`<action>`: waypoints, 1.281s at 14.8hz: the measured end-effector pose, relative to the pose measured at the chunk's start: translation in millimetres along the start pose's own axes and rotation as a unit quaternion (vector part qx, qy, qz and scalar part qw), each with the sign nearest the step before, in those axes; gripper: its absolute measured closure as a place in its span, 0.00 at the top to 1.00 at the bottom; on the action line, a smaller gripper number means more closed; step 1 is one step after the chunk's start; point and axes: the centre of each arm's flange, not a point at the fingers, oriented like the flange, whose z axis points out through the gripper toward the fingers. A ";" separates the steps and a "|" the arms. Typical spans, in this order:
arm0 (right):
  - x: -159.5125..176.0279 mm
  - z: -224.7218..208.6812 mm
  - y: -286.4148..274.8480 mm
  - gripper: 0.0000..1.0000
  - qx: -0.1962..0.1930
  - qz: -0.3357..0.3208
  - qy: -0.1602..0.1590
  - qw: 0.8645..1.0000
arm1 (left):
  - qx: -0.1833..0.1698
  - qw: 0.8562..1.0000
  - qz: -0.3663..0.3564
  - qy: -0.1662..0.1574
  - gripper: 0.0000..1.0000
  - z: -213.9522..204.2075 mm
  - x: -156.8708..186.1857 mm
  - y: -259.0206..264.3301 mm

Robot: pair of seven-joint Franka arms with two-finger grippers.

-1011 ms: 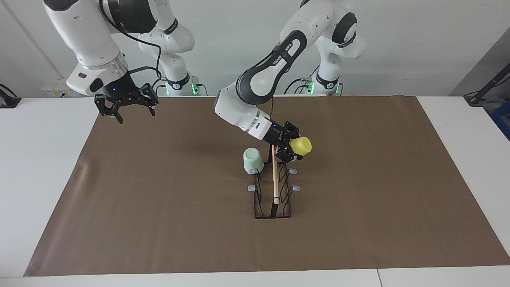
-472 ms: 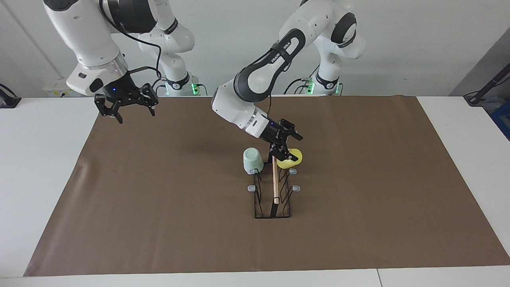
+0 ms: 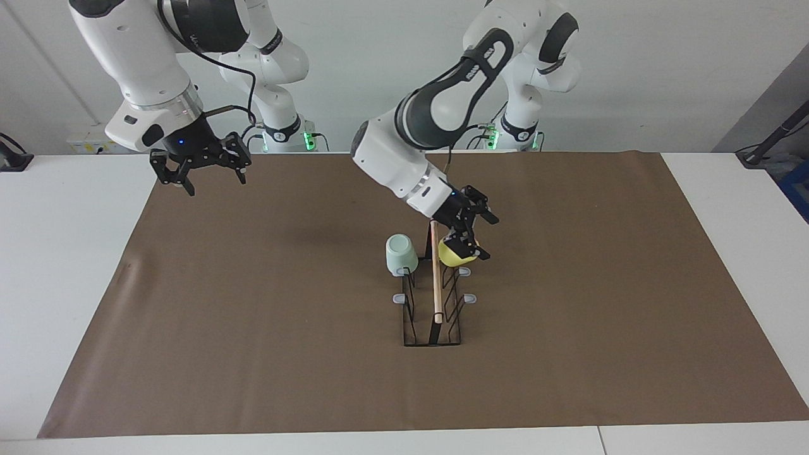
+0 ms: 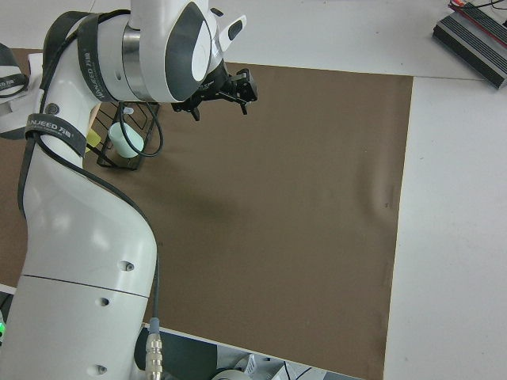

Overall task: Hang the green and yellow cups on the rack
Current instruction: 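Release the yellow cup and withdraw the left gripper from the rack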

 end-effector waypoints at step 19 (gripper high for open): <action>-2.6 -2.7 12.6 1.00 -0.002 0.011 0.002 1.000 | -0.189 0.803 0.471 -0.312 1.00 162.2 272.5 -90.3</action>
